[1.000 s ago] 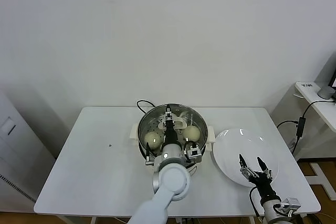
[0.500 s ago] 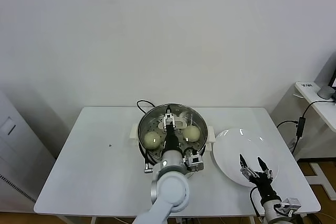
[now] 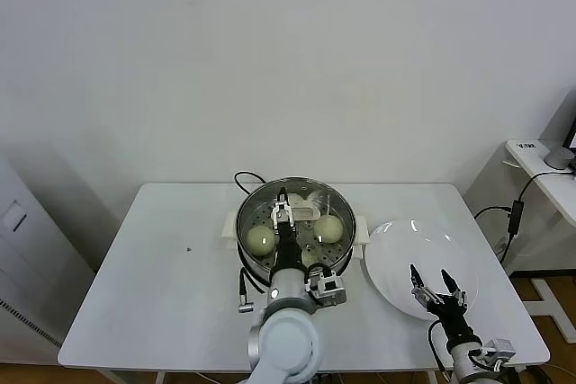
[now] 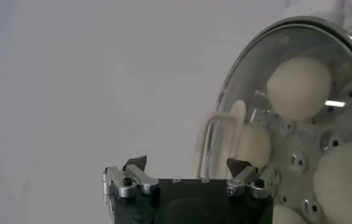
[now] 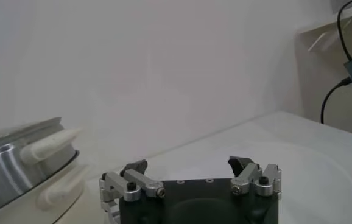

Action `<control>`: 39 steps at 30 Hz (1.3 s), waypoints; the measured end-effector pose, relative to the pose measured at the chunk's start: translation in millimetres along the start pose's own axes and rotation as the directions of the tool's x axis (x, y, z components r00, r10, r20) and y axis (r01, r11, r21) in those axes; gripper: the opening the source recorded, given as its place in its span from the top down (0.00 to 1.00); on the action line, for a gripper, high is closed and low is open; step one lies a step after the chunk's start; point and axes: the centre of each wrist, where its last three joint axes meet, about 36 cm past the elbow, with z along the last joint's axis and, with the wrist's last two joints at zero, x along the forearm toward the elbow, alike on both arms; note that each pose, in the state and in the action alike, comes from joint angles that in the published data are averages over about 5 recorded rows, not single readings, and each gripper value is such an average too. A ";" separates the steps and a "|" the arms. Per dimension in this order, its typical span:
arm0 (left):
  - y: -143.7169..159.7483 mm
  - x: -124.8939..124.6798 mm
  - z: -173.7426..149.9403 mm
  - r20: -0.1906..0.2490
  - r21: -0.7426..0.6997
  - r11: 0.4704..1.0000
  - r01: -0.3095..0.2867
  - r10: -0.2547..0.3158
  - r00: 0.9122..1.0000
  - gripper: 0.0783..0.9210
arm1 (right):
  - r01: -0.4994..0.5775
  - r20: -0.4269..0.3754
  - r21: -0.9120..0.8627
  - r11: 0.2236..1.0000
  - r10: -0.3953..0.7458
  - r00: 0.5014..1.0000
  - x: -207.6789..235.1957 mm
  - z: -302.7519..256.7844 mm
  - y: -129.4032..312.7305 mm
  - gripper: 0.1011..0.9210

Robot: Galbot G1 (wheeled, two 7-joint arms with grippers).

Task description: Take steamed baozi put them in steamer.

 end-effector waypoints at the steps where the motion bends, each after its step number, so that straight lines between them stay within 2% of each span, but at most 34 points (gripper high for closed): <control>1: 1.8 2.3 1.1 -0.002 0.006 1.000 0.003 -0.003 1.000 0.12 | 0.001 -0.001 -0.001 1.000 -0.001 1.000 0.1 0.6 0.4 0.12; 8: 12.5 13.9 12.6 -0.028 0.049 0.998 0.027 -0.026 0.999 0.12 | 0.021 -0.004 -0.005 1.000 -0.021 1.000 2.5 4.7 7.0 0.12; 17: 38.4 12.0 58.3 -0.118 0.224 0.974 0.043 -0.017 0.993 0.12 | 0.068 0.014 0.015 0.998 -0.069 0.998 8.3 -0.2 16.2 0.12; 22: 52.4 9.9 100.1 -0.177 0.391 0.919 0.045 0.027 0.984 0.12 | 0.090 0.023 0.041 0.995 -0.091 0.996 12.9 -8.7 22.8 0.12; 27: 50.4 8.5 150.3 -0.217 0.550 0.835 0.020 0.120 0.969 0.12 | 0.113 0.013 0.071 0.991 -0.114 0.993 19.3 -17.0 30.6 0.12; 30: 42.3 11.4 177.0 -0.208 0.628 0.778 0.006 0.161 0.965 0.12 | 0.114 0.008 0.082 0.990 -0.115 0.993 24.2 -18.5 33.2 0.12; 33: 31.1 18.6 197.7 -0.169 0.687 0.727 0.002 0.157 0.973 0.12 | 0.112 0.008 0.086 0.990 -0.113 0.994 29.5 -19.2 36.8 0.12; 37: 15.9 32.4 217.3 -0.091 0.746 0.666 0.013 0.083 0.992 0.12 | 0.104 0.006 0.089 0.990 -0.105 0.994 37.0 -19.2 41.4 0.12; 39: 8.6 39.4 224.3 -0.058 0.771 0.636 0.023 0.034 0.998 0.12 | 0.100 0.003 0.092 0.991 -0.101 0.995 40.7 -19.5 42.6 0.12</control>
